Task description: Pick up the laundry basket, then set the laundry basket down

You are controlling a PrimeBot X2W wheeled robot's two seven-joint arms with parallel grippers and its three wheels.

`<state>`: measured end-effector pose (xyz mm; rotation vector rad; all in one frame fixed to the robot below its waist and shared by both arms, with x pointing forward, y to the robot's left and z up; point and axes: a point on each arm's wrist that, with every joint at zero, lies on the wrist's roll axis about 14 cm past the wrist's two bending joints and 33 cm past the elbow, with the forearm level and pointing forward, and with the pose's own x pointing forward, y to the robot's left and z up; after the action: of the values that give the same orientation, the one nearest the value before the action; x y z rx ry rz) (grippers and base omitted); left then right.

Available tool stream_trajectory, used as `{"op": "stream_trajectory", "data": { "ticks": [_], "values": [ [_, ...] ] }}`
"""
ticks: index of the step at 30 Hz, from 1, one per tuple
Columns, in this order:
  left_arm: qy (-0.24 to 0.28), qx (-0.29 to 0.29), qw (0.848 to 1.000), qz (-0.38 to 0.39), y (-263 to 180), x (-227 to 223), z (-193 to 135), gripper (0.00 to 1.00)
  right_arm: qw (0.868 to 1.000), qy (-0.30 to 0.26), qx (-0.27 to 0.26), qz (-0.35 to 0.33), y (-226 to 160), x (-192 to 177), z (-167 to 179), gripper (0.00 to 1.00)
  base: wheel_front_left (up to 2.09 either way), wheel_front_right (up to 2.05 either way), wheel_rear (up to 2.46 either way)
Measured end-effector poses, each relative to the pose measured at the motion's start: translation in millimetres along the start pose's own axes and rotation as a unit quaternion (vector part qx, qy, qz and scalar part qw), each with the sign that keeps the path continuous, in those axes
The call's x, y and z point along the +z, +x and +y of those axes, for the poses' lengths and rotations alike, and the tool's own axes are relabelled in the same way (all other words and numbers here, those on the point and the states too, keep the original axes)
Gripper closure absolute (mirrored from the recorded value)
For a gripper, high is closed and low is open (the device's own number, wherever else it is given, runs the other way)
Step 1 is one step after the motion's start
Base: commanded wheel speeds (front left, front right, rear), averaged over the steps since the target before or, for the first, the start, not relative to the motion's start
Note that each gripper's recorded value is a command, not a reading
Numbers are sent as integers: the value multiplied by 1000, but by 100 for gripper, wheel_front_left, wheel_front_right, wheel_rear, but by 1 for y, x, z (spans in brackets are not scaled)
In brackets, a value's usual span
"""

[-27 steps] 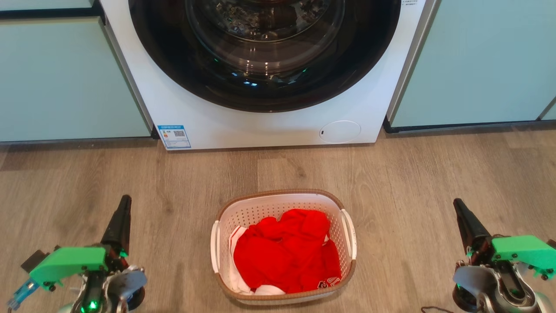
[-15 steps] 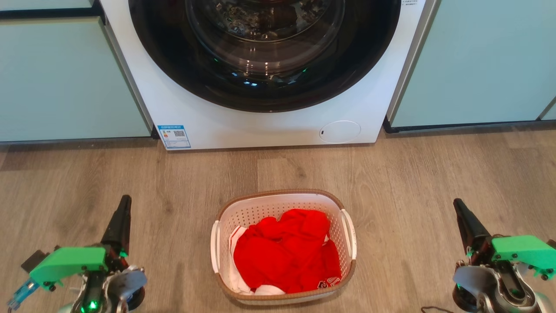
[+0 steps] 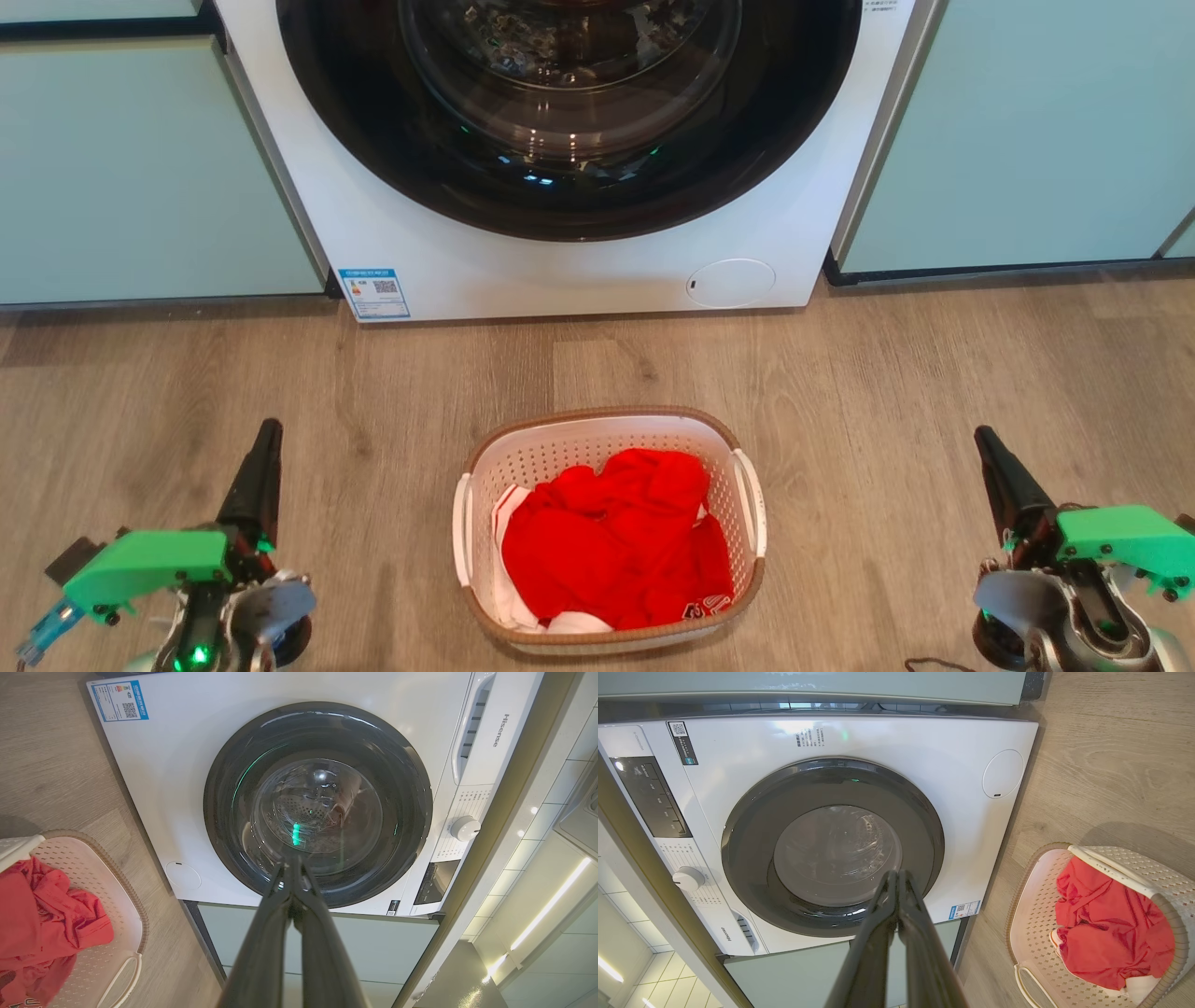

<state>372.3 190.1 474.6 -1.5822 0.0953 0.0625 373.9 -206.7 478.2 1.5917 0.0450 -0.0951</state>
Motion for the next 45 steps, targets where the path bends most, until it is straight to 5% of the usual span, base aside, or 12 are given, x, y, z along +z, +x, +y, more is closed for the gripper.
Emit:
{"op": "stream_trajectory", "data": {
  "ticks": [19, 20, 27, 45],
  "values": [
    [0, 0, 1000, 0, 0, 0, 0, 100, 1000, 0, 0, 0, 0, 0, 0, 100, 0, 0, 0],
    [0, 2, 1000, 0, 0, 0, 1, 0, 1000, 1, -1, 0, 0, 0, -1, 0, 0, 0, 0],
    [-9, 72, 997, -6, -24, -1, 48, 0, 998, 7, -63, -4, -19, 0, -42, 0, 0, 0, 0],
    [15, 59, 998, -25, -20, 4, 40, 0, 998, -39, -49, -29, -17, 10, -32, 0, 0, 0, 0]
  ]
}}
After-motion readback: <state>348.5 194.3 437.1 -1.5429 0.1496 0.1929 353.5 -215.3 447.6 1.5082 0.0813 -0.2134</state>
